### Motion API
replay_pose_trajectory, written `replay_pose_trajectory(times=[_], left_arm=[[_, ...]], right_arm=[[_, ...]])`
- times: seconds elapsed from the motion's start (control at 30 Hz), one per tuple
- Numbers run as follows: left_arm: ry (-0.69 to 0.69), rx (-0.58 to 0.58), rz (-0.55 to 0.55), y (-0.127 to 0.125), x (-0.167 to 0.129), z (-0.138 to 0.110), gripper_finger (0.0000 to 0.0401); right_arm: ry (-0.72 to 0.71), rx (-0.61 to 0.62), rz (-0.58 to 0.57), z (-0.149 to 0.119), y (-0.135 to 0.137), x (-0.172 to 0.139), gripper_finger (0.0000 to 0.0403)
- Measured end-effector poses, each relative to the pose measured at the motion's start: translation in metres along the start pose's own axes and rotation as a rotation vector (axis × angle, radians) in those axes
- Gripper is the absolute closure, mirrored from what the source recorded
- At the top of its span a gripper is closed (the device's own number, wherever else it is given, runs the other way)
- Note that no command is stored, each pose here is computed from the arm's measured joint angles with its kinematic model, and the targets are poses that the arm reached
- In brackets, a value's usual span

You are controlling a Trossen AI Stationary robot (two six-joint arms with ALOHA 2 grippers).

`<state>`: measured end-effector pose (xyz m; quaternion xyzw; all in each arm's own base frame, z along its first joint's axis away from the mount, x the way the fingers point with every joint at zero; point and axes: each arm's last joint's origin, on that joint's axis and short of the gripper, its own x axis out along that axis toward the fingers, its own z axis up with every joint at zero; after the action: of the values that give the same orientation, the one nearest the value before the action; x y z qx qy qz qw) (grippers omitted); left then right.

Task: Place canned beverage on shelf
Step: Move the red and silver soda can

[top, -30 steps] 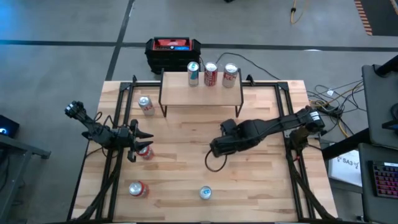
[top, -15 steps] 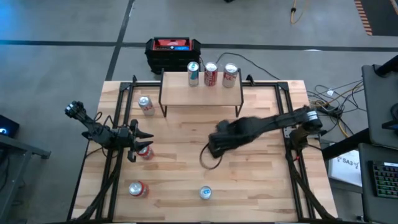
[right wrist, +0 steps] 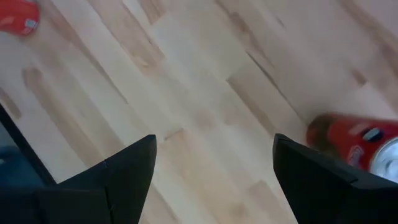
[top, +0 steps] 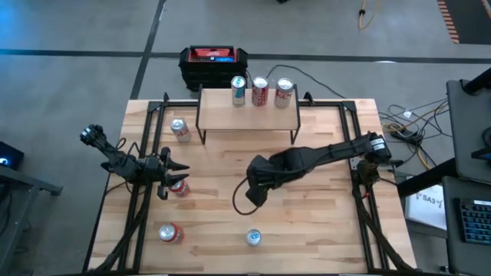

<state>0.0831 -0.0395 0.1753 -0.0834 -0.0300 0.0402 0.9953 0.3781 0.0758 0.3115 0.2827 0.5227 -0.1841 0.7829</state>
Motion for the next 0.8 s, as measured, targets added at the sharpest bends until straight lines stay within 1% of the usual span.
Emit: replay_pose_trajectory(times=[0.1,0.17,0.23,0.3,0.37,0.47,0.63,0.7,0.8], left_arm=[[0.0,0.0,0.0,0.0,0.0,0.0,0.0283],[0.0,0.0,0.0,0.0,0.0,0.0,0.0283],[0.0,0.0,0.0,0.0,0.0,0.0,0.0283],[0.0,0.0,0.0,0.0,0.0,0.0,0.0283],[0.0,-0.001,0.0,0.0,0.0,0.0,0.0283],[0.0,0.0,0.0,0.0,0.0,0.0,0.0283],[0.0,-0.001,0.0,0.0,0.0,0.0,0.0283],[0.0,-0.001,0.0,0.0,0.0,0.0,0.0283],[0.0,-0.001,0.0,0.0,0.0,0.0,0.0283]], right_arm=[[-0.03,0.002,-0.008,0.002,-0.002,-0.005,0.0103],[-0.113,0.011,-0.05,0.004,-0.005,-0.018,0.0103],[-0.246,0.014,-0.124,0.004,-0.013,-0.042,0.0103],[-0.363,0.019,-0.22,0.0,-0.027,-0.072,0.0103],[-0.415,0.029,-0.256,-0.007,-0.042,-0.094,0.0103],[-0.48,0.045,-0.283,-0.019,-0.061,-0.111,0.0103],[-0.595,0.092,-0.323,-0.047,-0.1,-0.122,0.0103],[-0.636,0.129,-0.315,-0.061,-0.116,-0.114,0.0103],[-0.676,0.159,-0.25,-0.079,-0.134,-0.09,0.0103]])
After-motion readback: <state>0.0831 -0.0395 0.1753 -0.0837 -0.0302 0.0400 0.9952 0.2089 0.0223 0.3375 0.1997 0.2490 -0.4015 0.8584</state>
